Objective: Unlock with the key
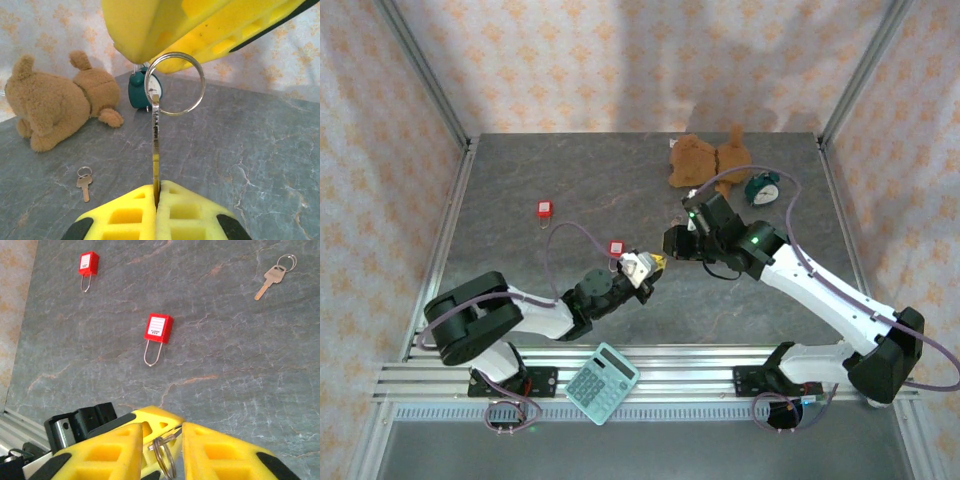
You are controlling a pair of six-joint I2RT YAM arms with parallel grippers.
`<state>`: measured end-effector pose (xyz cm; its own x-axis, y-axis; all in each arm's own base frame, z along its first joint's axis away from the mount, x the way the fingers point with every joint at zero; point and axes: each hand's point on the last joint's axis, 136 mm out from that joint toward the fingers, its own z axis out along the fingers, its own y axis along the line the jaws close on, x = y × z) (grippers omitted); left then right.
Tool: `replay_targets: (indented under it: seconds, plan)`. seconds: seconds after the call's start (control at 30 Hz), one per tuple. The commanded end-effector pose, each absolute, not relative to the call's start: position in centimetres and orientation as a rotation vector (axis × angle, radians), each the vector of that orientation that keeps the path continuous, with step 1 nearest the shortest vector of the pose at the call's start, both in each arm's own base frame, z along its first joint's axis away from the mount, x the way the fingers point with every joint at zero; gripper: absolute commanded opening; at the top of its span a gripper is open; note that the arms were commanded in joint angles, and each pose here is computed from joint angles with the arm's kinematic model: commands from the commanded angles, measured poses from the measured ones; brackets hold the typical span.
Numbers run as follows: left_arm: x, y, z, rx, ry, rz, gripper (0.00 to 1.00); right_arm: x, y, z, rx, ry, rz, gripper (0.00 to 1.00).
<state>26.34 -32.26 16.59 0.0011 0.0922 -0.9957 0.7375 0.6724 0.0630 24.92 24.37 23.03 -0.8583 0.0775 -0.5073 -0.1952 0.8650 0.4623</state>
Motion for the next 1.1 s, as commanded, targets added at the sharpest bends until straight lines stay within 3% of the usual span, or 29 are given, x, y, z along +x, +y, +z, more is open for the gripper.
replay_targets:
  seconds: [0.0,0.17,0.27,0.4,0.5,0.6,0.77,1.07]
  plan:
    - [26.5,-31.8,17.2,0.722,1.612,-0.597,0.0,27.3,22.3,25.6,-0.013,2.388,0.623,0.29]
    - [26.5,-29.8,16.5,0.756,1.894,-0.551,0.0,29.6,19.5,25.3,0.14,2.262,0.656,0.33]
    - [26.2,-28.6,15.8,0.744,2.037,-0.565,0.0,30.3,19.2,23.6,0.137,2.195,0.662,0.53]
    - [25.3,-28.0,15.4,0.727,2.181,-0.67,0.0,30.5,18.4,21.6,0.127,2.197,0.603,0.54]
    - [24.4,-28.1,15.5,0.74,2.269,-0.79,0.0,29.4,20.3,22.5,-0.021,2.14,0.823,0.57]
    - [24.4,-28.5,16.3,0.722,2.307,-0.889,0.0,27.9,21.9,23.8,-0.139,1.986,1.007,0.73]
    - [24.5,-29.4,18.2,0.69,2.311,-1.036,0.0,25.4,25.0,23.8,-0.337,1.934,1.26,0.73]
    - [25.1,-30.8,21.3,0.659,2.163,-1.239,0.0,24.4,26.4,23.3,-0.453,1.906,1.363,0.67]
